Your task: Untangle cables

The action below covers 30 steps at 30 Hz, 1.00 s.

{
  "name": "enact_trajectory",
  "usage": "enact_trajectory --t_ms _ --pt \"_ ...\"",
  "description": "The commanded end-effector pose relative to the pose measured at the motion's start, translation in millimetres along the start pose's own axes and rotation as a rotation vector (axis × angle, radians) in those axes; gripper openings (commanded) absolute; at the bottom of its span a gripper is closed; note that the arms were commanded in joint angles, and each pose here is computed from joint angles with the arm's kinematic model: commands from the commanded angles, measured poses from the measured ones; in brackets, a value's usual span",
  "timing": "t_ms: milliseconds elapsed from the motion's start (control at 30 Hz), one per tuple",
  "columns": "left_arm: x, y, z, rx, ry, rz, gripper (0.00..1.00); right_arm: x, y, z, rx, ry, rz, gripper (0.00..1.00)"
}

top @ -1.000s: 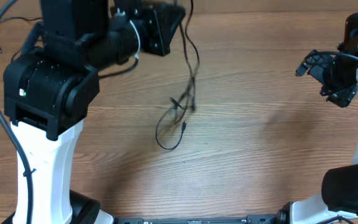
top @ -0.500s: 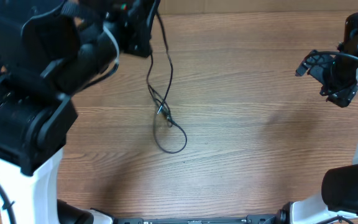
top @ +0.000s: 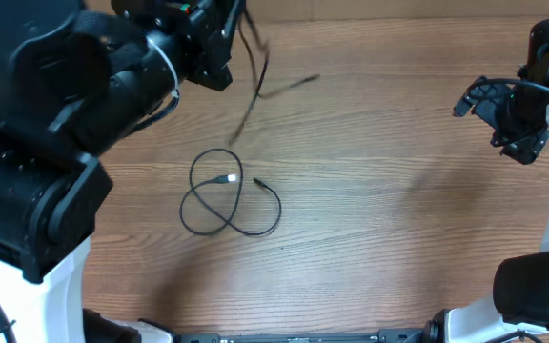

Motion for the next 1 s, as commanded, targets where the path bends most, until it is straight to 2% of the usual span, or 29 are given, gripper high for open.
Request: enact_trajectory --t_ms 0,167,233,400,467,667,867,967 --pt "-2 5 35 -0.360 -0.029 -0.041 0.04 -1 0 0 0.002 0.001 -0.008 1.00" --pt "-4 22 78 -0.647 0.039 -0.071 0.04 -1 0 0 0.002 0.001 -0.008 1.00" --pt "-6 30 95 -0.704 0.064 -0.082 0.04 -1 0 0 0.002 0.001 -0.008 1.00" --pt "-1 55 137 -0.817 0.293 -0.115 0.04 -1 0 0 0.002 0.001 -0.008 1.00" --pt "6 70 160 -0.910 0.411 -0.122 0.04 -1 0 0 0.002 0.001 -0.008 1.00" --pt "27 80 201 -1.069 0.539 -0.053 0.04 -1 0 0 0.002 0.001 -0.008 1.00" --pt "47 72 240 -1.128 0.680 0.014 0.04 -1 0 0 0.002 0.001 -0.008 1.00" --pt "53 60 253 -1.001 0.763 0.057 0.04 -1 0 0 0.002 0.001 -0.008 1.00"
Point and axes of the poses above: each gripper's point midway between its finger pads, its own y axis back along the fingers, its own z axis along the line the jaws close on, x = y × z, the point moved 8 cm from there along y, back along the fingers, and after that the axes turned 10 degrees about -y, right-handed, at the moved point
